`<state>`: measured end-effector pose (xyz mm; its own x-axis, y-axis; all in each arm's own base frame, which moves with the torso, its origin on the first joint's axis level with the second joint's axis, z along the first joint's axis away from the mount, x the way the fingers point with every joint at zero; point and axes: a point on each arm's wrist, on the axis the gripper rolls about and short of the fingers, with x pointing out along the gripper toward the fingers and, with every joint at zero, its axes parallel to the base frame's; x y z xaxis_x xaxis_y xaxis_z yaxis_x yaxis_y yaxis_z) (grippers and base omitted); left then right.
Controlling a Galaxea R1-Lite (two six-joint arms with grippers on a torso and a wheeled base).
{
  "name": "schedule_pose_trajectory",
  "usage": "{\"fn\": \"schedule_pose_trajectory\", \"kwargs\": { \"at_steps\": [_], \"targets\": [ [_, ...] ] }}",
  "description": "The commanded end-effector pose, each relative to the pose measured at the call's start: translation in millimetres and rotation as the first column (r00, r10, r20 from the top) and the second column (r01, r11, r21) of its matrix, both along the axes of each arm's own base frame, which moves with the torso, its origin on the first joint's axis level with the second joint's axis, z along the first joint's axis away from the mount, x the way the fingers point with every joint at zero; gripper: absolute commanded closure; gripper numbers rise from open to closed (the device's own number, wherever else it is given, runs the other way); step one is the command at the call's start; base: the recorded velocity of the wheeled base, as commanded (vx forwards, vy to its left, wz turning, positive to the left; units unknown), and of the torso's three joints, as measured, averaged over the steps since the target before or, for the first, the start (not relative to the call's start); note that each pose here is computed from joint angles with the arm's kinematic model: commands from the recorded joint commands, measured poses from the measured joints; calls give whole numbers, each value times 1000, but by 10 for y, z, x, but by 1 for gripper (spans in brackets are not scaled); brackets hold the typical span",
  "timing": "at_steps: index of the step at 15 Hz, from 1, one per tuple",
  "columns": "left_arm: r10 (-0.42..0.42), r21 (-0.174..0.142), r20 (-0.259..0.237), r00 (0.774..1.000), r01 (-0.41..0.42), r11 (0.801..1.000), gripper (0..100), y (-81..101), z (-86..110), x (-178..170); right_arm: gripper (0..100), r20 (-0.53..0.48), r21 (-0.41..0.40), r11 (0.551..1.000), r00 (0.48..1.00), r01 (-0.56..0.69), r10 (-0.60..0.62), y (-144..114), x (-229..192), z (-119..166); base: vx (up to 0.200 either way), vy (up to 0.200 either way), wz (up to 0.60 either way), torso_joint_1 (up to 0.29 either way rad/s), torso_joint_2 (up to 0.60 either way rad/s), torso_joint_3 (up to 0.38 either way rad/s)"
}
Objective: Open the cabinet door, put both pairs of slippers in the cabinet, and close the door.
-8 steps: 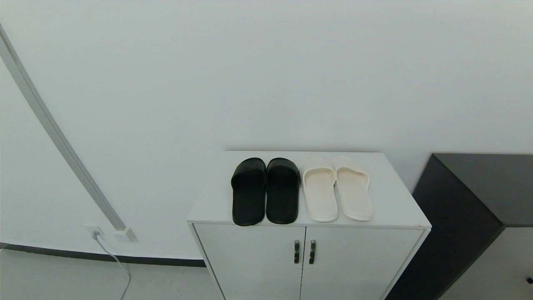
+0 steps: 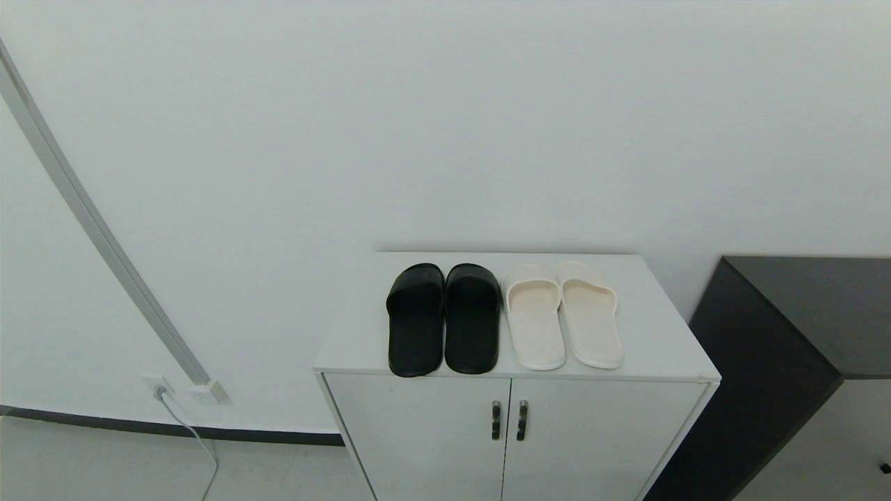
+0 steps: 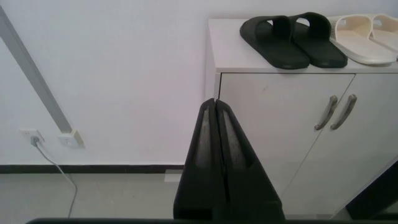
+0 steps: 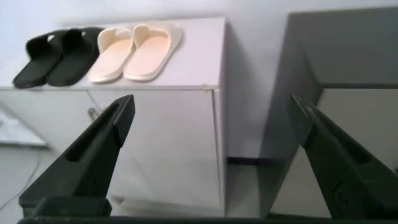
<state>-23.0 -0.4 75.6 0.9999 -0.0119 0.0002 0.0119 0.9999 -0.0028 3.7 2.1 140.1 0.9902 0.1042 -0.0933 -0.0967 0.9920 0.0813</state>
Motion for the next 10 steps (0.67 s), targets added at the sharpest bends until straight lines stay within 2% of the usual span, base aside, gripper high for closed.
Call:
{"fn": "schedule_pose_trajectory", "kwargs": {
  "at_steps": [1, 2, 4, 6, 10],
  "targets": [
    [1, 0, -2, 1000, -1, 1000, 100, 0, 0, 1, 0, -175, 26, 994, 979, -105, 107, 54, 561, 153, 0, 0, 0, 0, 0, 0],
    [1, -2, -2, 1000, -1, 1000, 100, 0, 0, 1, 0, -187, 27, 983, 965, -183, 184, 235, 950, 286, 0, 0, 0, 0, 0, 0],
    [1, -2, -2, 1000, -1, 1000, 100, 0, 0, 1, 0, -195, 72, 976, 957, -204, 214, 633, 1160, 341, 0, 0, 0, 0, 0, 0],
    [1, -2, -2, 1000, -1, 1000, 100, 0, 0, 1, 0, -194, 79, 983, 965, -165, 177, 1007, 1386, 387, 0, 0, 0, 0, 0, 0],
    [1, -2, -2, 1000, -1, 1000, 100, 0, 0, 1, 0, -209, 65, 995, 974, -73, 85, 1515, 1953, 298, 0, 0, 0, 0, 0, 0]
  ]
}}
